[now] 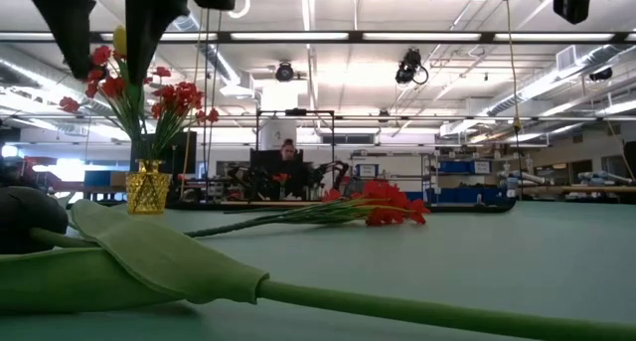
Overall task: Sort flowers into vase by color
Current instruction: Put the yellow flower into the yellow vase
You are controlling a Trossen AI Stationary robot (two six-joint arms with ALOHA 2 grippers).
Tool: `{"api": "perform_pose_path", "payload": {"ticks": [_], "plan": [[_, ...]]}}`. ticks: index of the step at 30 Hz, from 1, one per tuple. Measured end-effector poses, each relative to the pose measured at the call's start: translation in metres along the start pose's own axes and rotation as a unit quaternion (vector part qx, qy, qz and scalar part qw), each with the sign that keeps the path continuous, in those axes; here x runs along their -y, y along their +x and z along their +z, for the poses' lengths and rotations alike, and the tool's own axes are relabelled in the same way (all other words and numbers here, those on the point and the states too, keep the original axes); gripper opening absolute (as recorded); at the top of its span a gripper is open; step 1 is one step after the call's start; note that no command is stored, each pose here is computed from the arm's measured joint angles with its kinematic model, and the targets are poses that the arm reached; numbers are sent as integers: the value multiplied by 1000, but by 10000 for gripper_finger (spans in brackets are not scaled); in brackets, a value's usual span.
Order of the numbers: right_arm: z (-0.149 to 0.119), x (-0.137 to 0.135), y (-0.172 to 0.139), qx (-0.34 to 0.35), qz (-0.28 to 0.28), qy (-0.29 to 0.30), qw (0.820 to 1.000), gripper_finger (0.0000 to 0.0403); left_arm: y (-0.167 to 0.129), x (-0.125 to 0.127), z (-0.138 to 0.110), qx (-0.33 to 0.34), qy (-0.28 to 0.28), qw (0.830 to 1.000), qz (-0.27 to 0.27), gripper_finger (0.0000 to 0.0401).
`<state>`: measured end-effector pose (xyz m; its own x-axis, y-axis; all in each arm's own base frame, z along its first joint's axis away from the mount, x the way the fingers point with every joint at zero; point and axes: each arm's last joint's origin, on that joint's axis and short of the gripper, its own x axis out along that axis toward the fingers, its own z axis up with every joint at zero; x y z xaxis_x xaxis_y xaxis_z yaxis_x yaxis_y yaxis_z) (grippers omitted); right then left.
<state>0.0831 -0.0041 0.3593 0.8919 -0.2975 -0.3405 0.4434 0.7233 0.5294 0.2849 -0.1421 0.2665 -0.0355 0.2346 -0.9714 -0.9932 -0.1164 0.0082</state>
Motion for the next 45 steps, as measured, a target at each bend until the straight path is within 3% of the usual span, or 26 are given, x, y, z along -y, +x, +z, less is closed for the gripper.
{"api": "perform_pose_path", "payload": {"ticks": [4, 9, 12, 19, 24, 26, 30, 34, 40, 45], "plan": [[0, 0, -1, 1, 1, 1, 1000, 77, 9, 8, -7, -22, 23, 999, 6, 208], [0, 0, -1, 2, 1, 1, 1000, 77, 12, 24, -3, -127, 128, 984, -5, 208], [0, 0, -1, 2, 2, 1, 1000, 77, 15, 34, 10, -141, 169, 975, -18, 208], [0, 0, -1, -1, 4, 17, 1000, 77, 30, 57, 71, -134, 265, 955, -20, 208], [0, 0, -1, -6, 10, 27, 1000, 77, 36, 48, 125, -124, 304, 943, 61, 208], [-1, 0, -1, -13, 16, 27, 999, 77, 28, 39, 144, -115, 305, 943, 67, 208], [-4, 2, -1, -31, 9, 39, 999, 77, -5, 12, 170, -70, 273, 959, 13, 208], [-7, 5, -1, -48, -10, 42, 998, 77, -32, -23, 178, -25, 218, 975, -40, 208], [-8, 6, -3, -49, -10, 42, 998, 77, -7, -93, 152, -50, 86, 995, -32, 208], [-7, 6, -3, -47, -11, 42, 998, 77, 26, -108, 123, -74, -47, 993, -81, 208]]}}
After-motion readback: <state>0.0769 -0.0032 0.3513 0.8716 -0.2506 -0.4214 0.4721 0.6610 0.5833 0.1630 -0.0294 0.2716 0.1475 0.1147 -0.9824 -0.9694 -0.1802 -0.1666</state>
